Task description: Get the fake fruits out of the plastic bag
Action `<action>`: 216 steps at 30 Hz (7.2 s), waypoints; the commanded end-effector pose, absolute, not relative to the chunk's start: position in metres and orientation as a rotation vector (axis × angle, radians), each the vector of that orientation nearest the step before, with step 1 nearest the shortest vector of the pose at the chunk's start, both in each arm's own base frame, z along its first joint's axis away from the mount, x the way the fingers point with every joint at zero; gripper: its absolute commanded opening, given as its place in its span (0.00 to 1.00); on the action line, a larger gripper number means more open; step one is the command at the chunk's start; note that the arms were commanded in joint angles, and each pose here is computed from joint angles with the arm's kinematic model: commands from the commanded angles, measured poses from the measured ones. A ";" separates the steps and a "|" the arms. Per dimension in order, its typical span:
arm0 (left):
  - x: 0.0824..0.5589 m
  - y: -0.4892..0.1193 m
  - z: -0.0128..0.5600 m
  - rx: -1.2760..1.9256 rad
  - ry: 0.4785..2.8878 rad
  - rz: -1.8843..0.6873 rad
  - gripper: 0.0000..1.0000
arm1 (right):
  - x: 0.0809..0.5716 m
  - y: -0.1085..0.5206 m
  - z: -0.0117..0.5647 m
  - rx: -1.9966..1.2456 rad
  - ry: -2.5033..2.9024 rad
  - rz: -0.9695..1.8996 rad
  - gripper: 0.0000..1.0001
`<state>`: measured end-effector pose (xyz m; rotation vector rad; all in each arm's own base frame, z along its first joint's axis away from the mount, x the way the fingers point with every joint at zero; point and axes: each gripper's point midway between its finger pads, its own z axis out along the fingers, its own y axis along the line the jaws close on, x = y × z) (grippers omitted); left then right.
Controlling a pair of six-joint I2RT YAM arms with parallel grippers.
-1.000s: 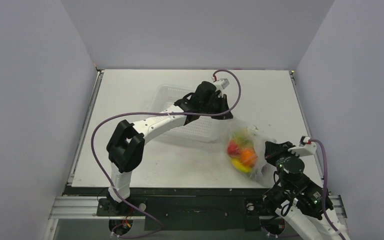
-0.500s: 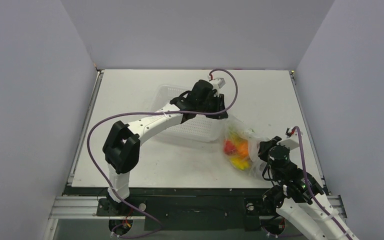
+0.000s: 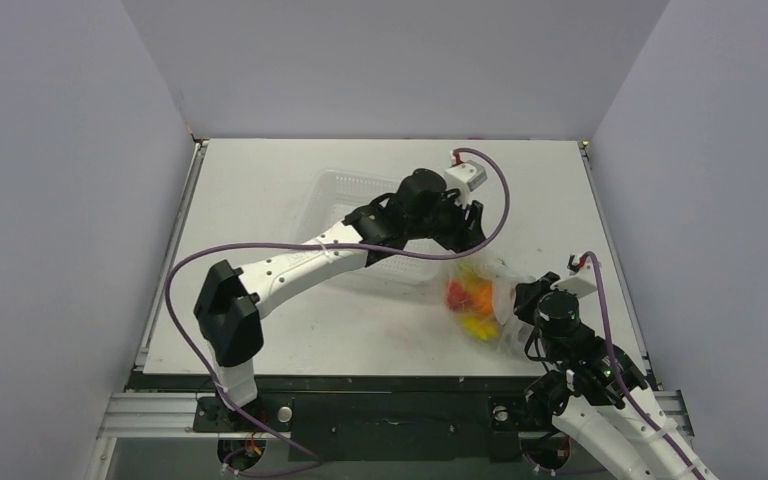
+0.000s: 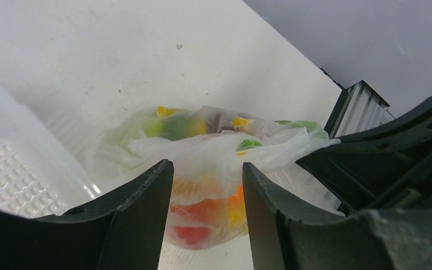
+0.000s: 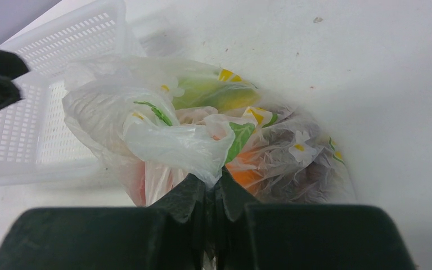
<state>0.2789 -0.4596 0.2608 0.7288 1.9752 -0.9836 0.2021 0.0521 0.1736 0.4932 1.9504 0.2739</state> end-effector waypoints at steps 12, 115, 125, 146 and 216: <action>0.269 -0.506 0.210 0.923 2.045 -0.927 0.42 | 0.206 0.055 0.192 0.470 1.904 0.310 0.00; 0.214 -0.507 0.296 1.092 1.679 -1.029 0.75 | 0.196 0.019 0.260 0.518 1.740 0.234 0.00; 0.184 -0.493 0.322 1.078 1.599 -1.010 0.85 | 0.196 0.021 0.257 0.512 1.746 0.238 0.00; 0.204 -0.487 0.300 0.968 1.672 -0.329 0.79 | 0.194 0.024 0.258 0.499 1.745 0.264 0.00; 0.181 -0.487 0.445 0.584 1.776 -1.276 0.00 | 0.407 0.056 0.372 0.399 1.859 0.442 0.00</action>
